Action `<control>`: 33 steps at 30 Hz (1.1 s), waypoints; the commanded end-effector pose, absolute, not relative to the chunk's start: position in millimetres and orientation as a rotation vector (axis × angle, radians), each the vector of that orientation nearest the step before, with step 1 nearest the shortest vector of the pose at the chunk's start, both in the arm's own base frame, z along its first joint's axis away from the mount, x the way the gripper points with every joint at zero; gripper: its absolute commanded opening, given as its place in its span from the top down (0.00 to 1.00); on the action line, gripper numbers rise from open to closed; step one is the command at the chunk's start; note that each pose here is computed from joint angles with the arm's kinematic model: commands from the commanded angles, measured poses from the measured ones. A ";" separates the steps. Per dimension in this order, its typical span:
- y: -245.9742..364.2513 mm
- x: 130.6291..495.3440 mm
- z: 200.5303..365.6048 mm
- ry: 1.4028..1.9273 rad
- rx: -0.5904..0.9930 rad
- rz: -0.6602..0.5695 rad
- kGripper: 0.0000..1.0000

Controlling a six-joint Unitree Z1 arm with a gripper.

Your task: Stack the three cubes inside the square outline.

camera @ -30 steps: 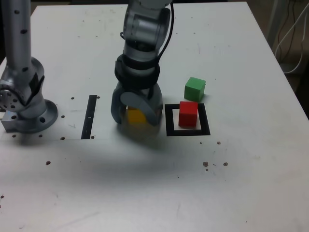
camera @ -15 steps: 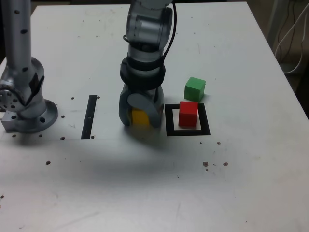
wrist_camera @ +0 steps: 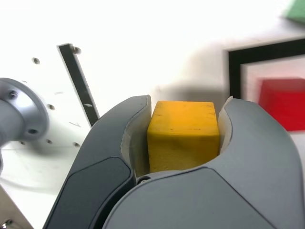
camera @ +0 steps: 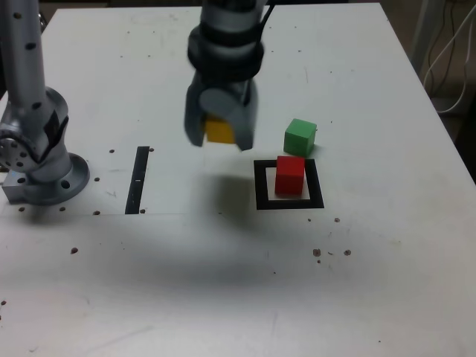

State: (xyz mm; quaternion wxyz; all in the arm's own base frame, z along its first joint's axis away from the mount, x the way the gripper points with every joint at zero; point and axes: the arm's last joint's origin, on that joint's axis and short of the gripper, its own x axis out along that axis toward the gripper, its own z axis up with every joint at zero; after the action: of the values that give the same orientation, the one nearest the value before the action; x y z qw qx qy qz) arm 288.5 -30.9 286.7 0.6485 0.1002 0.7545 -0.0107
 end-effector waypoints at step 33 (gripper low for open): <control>-56.9 358.8 252.2 1.691 0.267 -0.093 0.75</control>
State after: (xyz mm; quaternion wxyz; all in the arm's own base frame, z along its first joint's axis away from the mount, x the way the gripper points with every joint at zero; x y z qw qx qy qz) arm 357.9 -57.7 254.6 0.6547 0.1168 0.7457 -0.0417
